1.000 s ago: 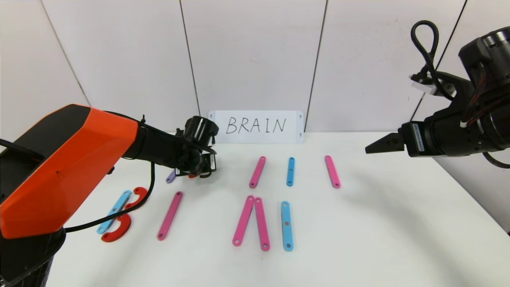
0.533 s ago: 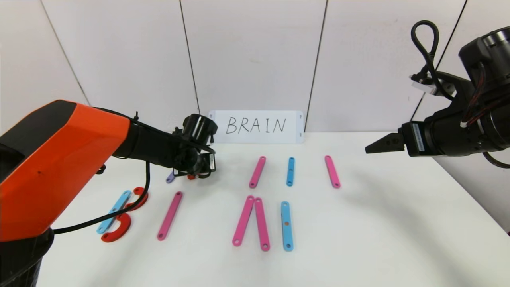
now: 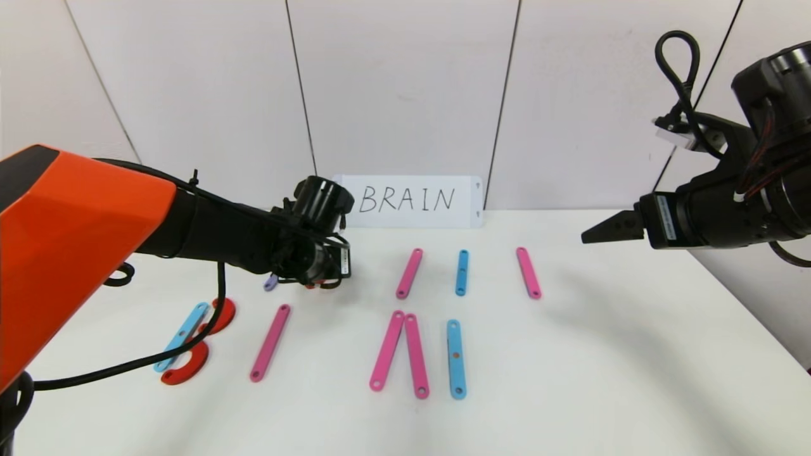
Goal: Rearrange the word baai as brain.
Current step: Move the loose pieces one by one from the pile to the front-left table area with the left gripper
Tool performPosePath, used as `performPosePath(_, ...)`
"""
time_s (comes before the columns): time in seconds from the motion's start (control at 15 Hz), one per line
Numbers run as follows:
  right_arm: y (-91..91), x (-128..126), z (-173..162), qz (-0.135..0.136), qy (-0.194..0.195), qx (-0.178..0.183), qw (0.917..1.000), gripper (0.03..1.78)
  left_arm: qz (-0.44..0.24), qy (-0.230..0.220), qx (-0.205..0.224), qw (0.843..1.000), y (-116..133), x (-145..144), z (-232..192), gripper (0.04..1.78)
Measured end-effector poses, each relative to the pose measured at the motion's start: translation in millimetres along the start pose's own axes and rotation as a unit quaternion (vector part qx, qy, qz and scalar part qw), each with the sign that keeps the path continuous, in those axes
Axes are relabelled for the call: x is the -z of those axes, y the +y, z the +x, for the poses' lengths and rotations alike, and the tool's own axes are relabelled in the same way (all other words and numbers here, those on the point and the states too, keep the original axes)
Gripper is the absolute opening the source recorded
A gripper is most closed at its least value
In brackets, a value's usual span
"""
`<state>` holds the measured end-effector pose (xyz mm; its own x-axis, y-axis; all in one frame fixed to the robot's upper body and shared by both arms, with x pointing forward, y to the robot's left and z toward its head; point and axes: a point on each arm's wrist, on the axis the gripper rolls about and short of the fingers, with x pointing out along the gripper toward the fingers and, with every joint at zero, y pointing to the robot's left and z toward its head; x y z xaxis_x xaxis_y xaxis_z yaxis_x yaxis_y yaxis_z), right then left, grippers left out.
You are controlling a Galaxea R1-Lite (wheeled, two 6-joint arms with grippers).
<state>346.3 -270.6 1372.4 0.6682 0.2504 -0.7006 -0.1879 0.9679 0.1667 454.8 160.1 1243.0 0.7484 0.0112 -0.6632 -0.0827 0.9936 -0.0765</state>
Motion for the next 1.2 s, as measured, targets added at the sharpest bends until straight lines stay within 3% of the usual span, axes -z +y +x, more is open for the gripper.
performPosePath(0.87, 3.7, 3, -9, -0.005, -0.007, -0.007, 0.9999, 1.73, 0.072, 0.028, 0.021, 0.997, 1, 51, -72, 0.30)
performPosePath(1.2, 4.3, 4, -11, -0.007, -0.009, -0.008, 0.9999, 1.73, 0.080, 0.031, 0.024, 0.996, 5, 56, -80, 0.30)
